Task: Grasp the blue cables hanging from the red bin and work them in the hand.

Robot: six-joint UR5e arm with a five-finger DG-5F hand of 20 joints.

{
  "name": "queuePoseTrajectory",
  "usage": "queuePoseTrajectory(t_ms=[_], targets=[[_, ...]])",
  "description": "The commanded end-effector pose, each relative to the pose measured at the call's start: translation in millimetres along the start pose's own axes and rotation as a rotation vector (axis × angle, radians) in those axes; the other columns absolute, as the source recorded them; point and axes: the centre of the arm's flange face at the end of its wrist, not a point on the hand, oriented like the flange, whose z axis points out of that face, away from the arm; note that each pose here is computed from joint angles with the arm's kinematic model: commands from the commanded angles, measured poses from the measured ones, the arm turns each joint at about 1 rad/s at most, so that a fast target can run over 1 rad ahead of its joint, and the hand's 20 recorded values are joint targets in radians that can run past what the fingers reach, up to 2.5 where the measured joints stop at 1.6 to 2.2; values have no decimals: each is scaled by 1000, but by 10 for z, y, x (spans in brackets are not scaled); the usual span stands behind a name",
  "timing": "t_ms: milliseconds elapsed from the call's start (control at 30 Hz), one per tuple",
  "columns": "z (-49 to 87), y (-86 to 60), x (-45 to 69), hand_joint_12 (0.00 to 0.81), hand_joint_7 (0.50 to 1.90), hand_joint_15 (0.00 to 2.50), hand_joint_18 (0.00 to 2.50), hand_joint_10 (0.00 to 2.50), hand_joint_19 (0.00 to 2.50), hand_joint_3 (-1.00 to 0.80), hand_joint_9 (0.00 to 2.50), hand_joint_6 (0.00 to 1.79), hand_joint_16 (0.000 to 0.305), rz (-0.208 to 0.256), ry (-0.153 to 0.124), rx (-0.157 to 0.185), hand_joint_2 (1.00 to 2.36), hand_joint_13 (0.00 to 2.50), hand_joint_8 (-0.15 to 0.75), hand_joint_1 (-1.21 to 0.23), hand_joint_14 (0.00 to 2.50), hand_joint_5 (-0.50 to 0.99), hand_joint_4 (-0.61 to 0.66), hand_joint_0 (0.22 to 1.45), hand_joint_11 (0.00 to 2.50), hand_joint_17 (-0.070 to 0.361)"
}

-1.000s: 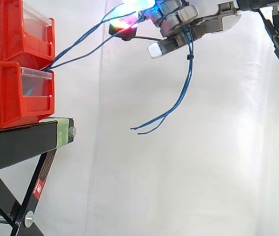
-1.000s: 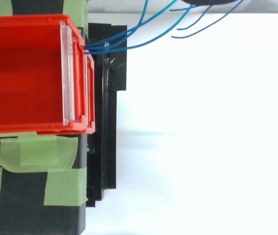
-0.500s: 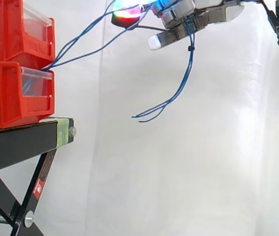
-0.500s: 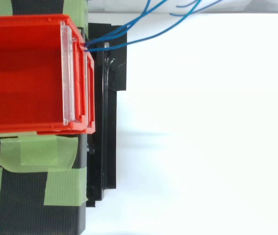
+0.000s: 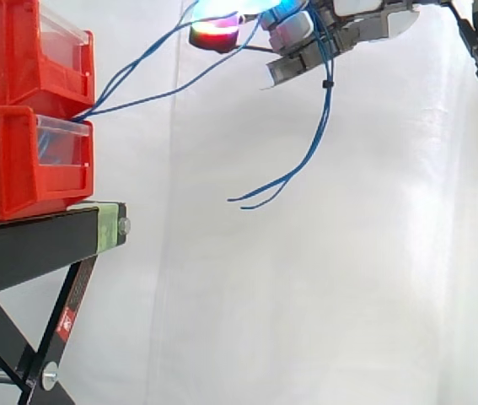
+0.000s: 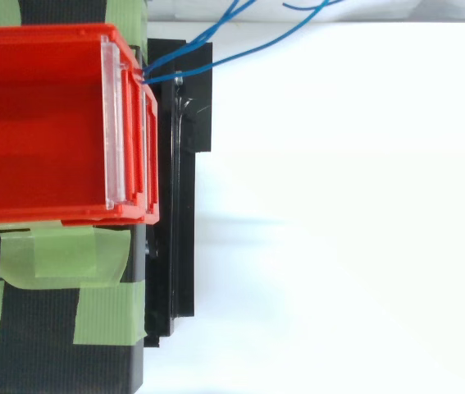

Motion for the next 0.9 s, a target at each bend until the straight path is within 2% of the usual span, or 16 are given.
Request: queuePoseTrajectory(t_ms=[0, 33, 67, 167, 200, 233, 267, 300, 367, 400, 433, 533, 667, 867], targets=[[2, -1, -11, 405, 1193, 1158, 185, 2500, 1030, 246, 0, 124, 40, 1, -2, 0, 1474, 0, 365, -779, 2500, 85, 112, 1050, 1845, 90], [-2, -2, -3, 403, 1181, 1153, 185, 2500, 1021, 246, 0, 162, 40, 0, 0, 2, 1462, 0, 363, -777, 2500, 81, 106, 1061, 1826, 90], [-5, -10, -2, 397, 1137, 1152, 137, 2500, 1007, 317, 0, 283, 39, -2, 1, 5, 1353, 0, 358, -768, 2500, 82, 82, 1148, 1794, 88], [-9, -19, -12, 398, 1101, 1119, 139, 2500, 919, 288, 0, 371, 38, -4, 1, 11, 1321, 0, 353, -760, 2500, 101, 82, 1196, 1746, 86], [-14, -20, -6, 402, 1203, 1136, 309, 2500, 1041, 316, 0, 220, 40, -6, 2, 13, 1207, 0, 362, -783, 2500, 189, 95, 1218, 1766, 90], [-14, -24, -14, 402, 1199, 1128, 348, 2500, 1007, 279, 0, 225, 40, -6, 1, 15, 1199, 12, 360, -789, 2500, 197, 96, 1202, 1779, 90], [-15, -21, -6, 410, 1204, 1142, 446, 2500, 963, 176, 0, 237, 39, -6, 2, 15, 1060, 92, 362, -795, 2500, 223, 109, 1215, 1794, 88], [-17, -19, -9, 410, 1204, 1143, 498, 2500, 982, 94, 0, 244, 39, -8, 2, 18, 1003, 119, 364, -795, 2500, 233, 122, 1217, 1792, 89], [-24, -27, -14, 420, 1209, 1169, 661, 2500, 1089, -144, 31, 258, 40, -11, 0, 25, 1015, 203, 374, -795, 2500, 244, 154, 1147, 1813, 89], [-28, -36, -14, 424, 1267, 1229, 801, 2500, 1307, -200, 68, 181, 40, -14, 0, 28, 1018, 252, 374, -789, 2500, 272, 174, 1104, 1879, 90], [-28, -36, -14, 424, 1267, 1229, 801, 2500, 1307, -200, 68, 181, 40, -14, 0, 28, 1018, 252, 374, -789, 2500, 272, 174, 1104, 1879, 90], [-25, -29, -15, 433, 1283, 1278, 927, 2500, 1442, -296, 104, 168, 42, -15, -1, 27, 1017, 315, 386, -773, 2500, 270, 221, 981, 1908, 95], [-25, -28, -14, 458, 1314, 1310, 939, 2500, 1251, -580, 179, 128, 45, -17, 1, 26, 1015, 395, 408, -711, 2500, 274, 271, 841, 1965, 102], [-28, -36, -13, 477, 1320, 1322, 970, 2500, 1097, -812, 226, 132, 51, -19, 1, 28, 1006, 453, 421, -681, 2500, 283, 293, 767, 1987, 114]])
